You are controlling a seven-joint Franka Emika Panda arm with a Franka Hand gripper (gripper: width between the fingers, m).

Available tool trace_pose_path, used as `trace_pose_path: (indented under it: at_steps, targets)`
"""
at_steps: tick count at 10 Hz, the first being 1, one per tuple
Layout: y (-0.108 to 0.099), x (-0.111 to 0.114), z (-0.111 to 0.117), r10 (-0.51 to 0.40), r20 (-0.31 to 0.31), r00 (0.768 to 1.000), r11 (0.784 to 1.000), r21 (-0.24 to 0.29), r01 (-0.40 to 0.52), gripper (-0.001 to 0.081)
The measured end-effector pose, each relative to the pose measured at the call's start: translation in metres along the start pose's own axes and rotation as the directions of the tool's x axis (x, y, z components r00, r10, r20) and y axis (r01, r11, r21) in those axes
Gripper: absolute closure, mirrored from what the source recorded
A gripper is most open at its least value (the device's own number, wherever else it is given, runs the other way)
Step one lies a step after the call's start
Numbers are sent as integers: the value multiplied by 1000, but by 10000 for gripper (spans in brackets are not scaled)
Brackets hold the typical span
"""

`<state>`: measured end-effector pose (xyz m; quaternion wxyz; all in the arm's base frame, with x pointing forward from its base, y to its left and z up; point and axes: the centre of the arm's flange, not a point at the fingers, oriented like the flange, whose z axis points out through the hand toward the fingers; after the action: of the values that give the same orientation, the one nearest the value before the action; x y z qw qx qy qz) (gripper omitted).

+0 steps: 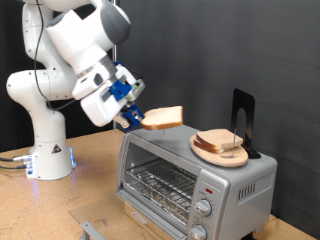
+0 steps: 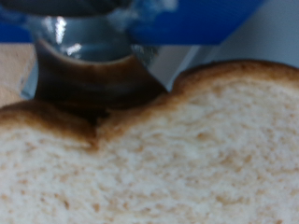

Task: Make a piece of toast with the oven

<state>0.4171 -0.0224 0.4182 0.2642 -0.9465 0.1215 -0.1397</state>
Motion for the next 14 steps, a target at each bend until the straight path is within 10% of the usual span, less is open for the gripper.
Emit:
trace_pose_path:
  at_steps: [8,14]
  targets:
    - [43,-15,-13,16,3,1000,1000,-8,-16,406]
    - [103,-8,37,-19,-1,1000,997,-76,19,406]
